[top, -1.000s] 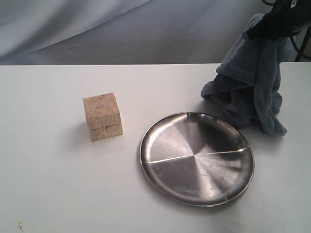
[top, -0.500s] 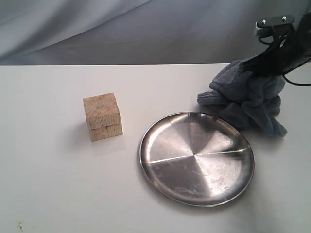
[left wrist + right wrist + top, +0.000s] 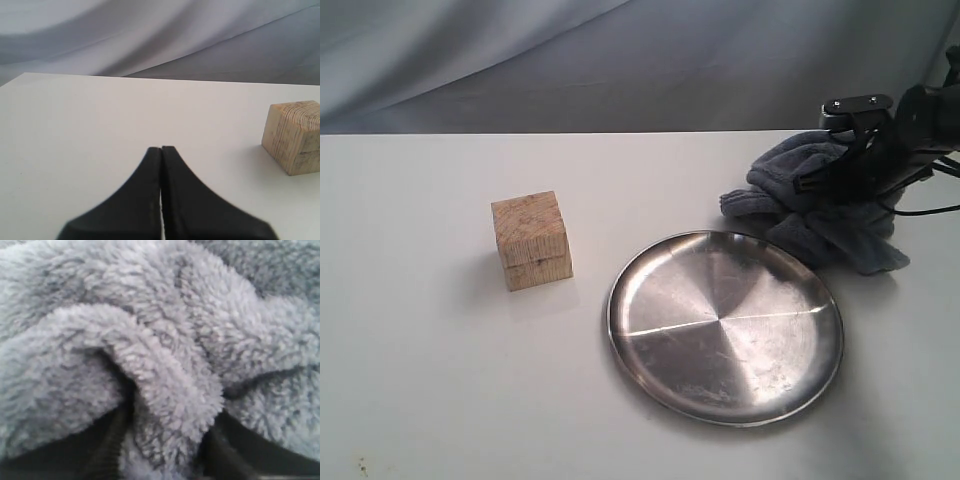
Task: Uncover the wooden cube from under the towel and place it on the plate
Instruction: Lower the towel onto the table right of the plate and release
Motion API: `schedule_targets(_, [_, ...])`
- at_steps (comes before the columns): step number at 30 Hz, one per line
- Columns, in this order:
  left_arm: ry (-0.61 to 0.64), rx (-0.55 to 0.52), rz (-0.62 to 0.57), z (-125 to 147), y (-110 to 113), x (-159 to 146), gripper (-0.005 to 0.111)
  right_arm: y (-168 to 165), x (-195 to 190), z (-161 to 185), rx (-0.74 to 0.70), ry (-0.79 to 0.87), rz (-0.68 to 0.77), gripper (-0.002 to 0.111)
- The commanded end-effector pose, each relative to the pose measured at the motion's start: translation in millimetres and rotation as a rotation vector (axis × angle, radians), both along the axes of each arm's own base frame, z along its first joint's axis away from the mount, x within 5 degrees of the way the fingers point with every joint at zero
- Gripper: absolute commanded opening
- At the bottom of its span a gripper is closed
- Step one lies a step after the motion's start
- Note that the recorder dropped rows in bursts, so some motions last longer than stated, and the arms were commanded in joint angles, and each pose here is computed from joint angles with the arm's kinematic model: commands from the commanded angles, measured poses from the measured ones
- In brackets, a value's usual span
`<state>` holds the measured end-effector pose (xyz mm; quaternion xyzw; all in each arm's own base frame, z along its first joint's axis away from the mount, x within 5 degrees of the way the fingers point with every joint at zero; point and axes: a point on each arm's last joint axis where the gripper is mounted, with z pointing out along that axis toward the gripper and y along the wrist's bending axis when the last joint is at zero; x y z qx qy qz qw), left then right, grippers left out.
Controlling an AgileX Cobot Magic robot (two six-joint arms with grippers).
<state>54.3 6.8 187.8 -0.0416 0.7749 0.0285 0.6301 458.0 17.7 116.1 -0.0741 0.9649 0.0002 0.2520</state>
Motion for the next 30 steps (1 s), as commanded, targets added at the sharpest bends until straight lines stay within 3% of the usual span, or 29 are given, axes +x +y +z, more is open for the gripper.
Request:
schedule_targets(1, [-0.008, -0.004, 0.001, 0, 0, 0, 0.0, 2, -7, -23, -0.011, 0.089, 0.028, 0.08])
schedule_targets(3, [-0.008, -0.004, 0.001, 0, 0, 0, 0.0, 3, -7, -23, -0.033, 0.092, 0.076, 0.099])
schedule_targets(5, [-0.008, -0.004, 0.001, 0, 0, 0, 0.0, 6, -9, -21, -0.051, 0.104, 0.12, 0.105])
schedule_targets(30, [-0.008, -0.004, 0.001, 0, 0, 0, 0.0, 20, -29, 90, 0.02, -0.013, 0.121, 0.105])
